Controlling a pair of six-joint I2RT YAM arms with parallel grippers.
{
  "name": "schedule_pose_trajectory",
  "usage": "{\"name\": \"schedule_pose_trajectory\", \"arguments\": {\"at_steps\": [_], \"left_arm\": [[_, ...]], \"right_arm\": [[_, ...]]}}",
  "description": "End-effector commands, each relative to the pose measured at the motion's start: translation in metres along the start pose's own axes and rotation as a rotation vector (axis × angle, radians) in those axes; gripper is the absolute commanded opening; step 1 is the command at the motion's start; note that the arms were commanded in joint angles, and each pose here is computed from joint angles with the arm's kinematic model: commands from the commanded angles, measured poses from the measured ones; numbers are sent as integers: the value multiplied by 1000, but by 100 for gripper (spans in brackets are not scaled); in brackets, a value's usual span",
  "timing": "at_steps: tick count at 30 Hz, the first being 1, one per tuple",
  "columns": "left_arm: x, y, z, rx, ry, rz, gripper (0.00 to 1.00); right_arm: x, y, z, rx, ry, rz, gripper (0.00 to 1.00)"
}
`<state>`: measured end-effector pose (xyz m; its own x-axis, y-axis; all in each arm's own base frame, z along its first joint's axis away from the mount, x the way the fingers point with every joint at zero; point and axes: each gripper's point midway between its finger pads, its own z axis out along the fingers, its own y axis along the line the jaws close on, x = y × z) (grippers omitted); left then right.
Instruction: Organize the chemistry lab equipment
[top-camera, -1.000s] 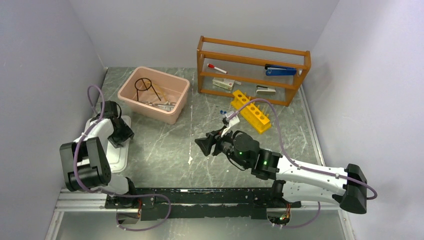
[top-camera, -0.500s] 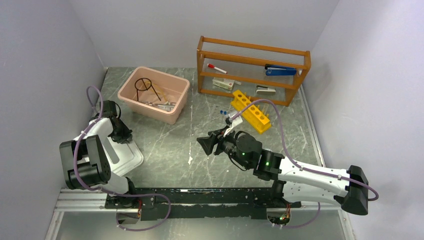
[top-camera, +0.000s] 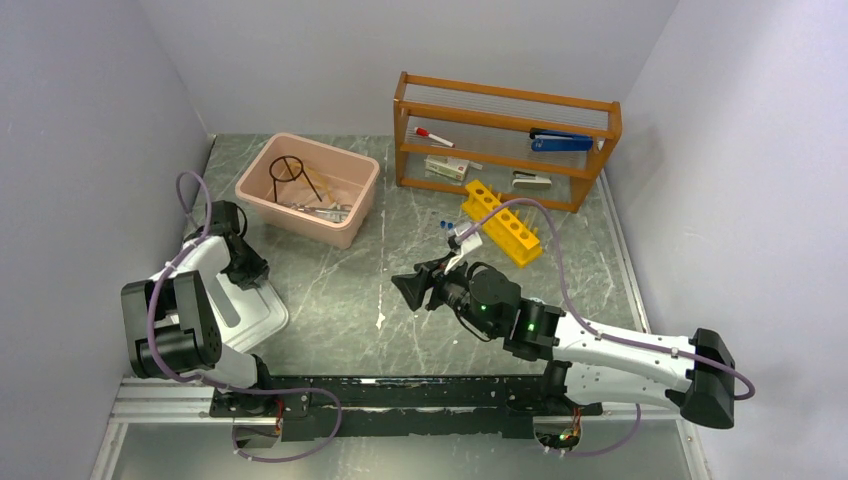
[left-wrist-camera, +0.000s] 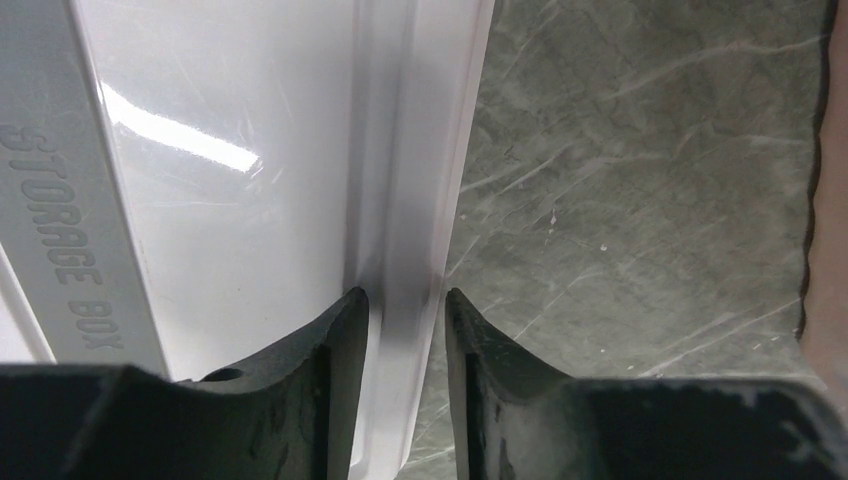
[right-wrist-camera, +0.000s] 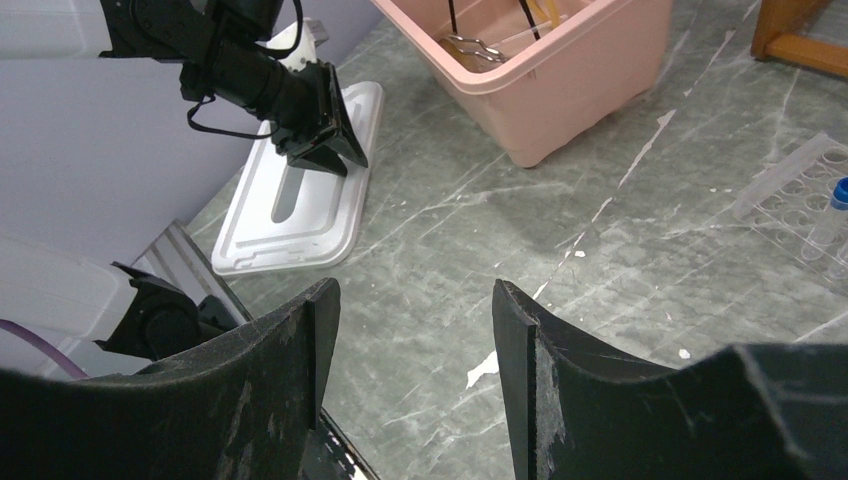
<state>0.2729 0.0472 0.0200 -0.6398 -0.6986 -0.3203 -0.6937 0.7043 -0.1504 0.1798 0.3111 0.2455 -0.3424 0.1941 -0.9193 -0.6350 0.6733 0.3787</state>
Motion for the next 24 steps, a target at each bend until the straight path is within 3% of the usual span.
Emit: {"name": "schedule_pose_trajectory", "arguments": {"at_steps": [1,3,9,14,24], "left_arm": [[14,17,8,-109,24,28,29],[19,14,11,-99,49,45,16],[31,14,14,-127,89,65,6],[21,6,-5,-77,27,43,5],[29,-27,-57,192,-25,-57,5]], "right_arm": [[3,-2,5,9,-10,11,61],[5,-4,6,14,-5,16,61],[13,-4,9,14,7,26,61],[23,-3,13,13,44,28,61],[67,15,41,-19,198,122,61]]}}
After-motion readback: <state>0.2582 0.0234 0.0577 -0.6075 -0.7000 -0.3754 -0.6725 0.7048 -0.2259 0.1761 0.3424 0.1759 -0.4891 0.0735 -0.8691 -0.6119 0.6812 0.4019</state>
